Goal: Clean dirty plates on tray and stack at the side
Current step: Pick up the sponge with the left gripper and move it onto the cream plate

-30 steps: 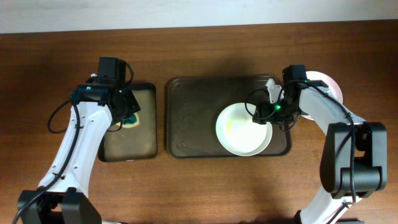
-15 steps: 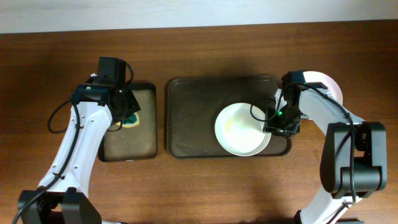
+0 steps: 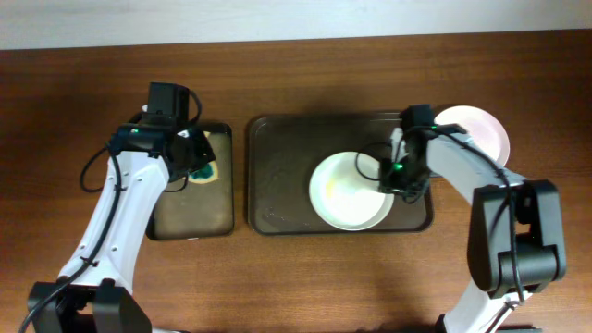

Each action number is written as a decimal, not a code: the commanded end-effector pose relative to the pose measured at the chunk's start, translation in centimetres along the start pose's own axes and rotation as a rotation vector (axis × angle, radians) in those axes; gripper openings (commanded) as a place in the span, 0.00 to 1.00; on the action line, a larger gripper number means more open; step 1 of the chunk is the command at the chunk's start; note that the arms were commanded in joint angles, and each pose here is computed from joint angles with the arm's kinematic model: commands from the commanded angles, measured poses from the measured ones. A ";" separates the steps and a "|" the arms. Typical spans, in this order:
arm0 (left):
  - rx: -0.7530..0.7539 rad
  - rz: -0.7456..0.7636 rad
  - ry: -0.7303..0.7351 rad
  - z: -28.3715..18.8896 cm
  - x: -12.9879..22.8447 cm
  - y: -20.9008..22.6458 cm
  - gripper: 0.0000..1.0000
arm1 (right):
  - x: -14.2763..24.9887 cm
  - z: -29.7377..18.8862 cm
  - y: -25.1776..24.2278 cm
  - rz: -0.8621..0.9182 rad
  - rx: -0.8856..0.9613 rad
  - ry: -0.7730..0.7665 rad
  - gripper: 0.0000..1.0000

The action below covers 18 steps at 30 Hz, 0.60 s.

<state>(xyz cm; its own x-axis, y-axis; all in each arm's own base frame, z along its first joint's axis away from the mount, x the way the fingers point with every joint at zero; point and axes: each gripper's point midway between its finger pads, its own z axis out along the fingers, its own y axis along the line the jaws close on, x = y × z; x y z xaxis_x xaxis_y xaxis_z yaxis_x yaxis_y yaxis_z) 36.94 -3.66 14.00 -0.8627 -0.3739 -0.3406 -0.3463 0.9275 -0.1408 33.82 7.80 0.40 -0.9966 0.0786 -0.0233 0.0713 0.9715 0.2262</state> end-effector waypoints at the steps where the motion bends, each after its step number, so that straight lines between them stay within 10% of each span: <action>1: 0.062 0.089 0.026 -0.1 1.3 -2.4 0.00 | 0.6 1.1 1.0 -0.067 0.068 -0.001 0.28; 18: 0.233 0.321 0.083 1.4 7.0 -12.5 0.00 | -0.5 1.3 2.4 -0.099 0.052 -0.058 0.04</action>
<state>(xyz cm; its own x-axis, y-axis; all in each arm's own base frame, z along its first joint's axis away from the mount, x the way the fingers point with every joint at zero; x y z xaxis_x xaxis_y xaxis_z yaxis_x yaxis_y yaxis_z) 36.41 -15.23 14.02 -0.9197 -0.1194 -0.3739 -0.0351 0.9738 -0.2247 34.95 10.80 0.51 -0.9940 -0.0085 -0.1090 -0.0305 0.9789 0.2018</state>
